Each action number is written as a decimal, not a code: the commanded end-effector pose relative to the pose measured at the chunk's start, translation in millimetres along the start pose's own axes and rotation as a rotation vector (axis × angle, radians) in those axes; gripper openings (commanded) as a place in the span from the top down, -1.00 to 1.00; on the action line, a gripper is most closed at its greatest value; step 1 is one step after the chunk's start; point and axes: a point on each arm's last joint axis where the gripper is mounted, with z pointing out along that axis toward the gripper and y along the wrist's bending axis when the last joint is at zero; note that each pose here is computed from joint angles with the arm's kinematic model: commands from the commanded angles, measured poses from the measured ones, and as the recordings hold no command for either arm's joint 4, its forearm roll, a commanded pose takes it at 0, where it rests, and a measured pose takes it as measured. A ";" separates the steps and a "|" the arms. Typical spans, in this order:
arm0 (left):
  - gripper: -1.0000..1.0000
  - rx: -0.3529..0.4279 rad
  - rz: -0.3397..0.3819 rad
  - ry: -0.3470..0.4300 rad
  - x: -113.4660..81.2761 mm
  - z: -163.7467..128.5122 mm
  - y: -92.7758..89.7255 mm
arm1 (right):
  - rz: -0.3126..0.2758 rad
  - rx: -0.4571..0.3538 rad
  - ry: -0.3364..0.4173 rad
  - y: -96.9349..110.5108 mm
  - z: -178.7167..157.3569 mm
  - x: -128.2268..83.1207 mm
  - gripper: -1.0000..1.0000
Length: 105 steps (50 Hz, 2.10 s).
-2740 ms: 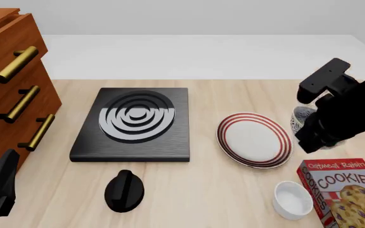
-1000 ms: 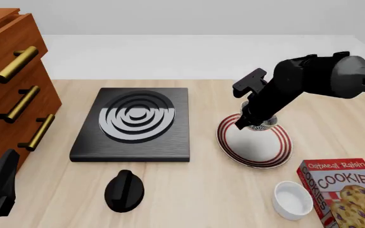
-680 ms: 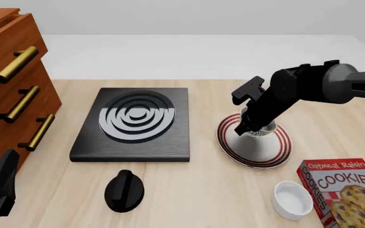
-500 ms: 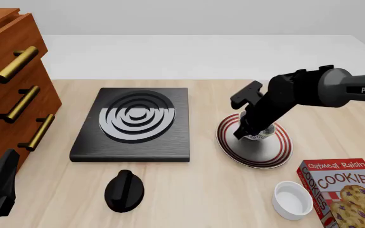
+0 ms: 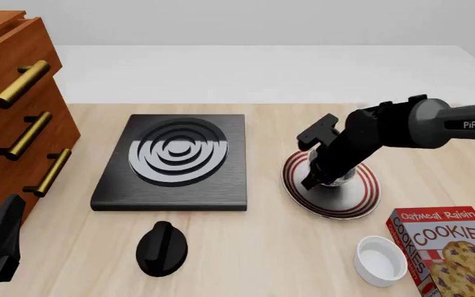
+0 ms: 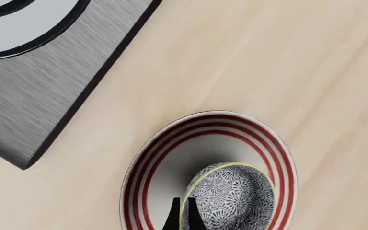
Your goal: Pick the akita bowl on the ramekin and place it on the plate.
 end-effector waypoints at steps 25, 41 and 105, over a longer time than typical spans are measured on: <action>-1.00 0.000 0.000 0.000 0.0 0.0 0.0 | 0.023 0.018 -0.016 -10.9 -5.4 0.1 -1.00; -1.00 0.000 0.000 0.000 0.0 0.0 0.0 | 0.052 0.019 -0.050 -3.5 -34.9 -4.5 -1.00; -1.00 0.000 0.000 0.000 0.0 0.0 0.0 | 0.400 0.151 -0.862 38.8 -164.5 101.9 -1.00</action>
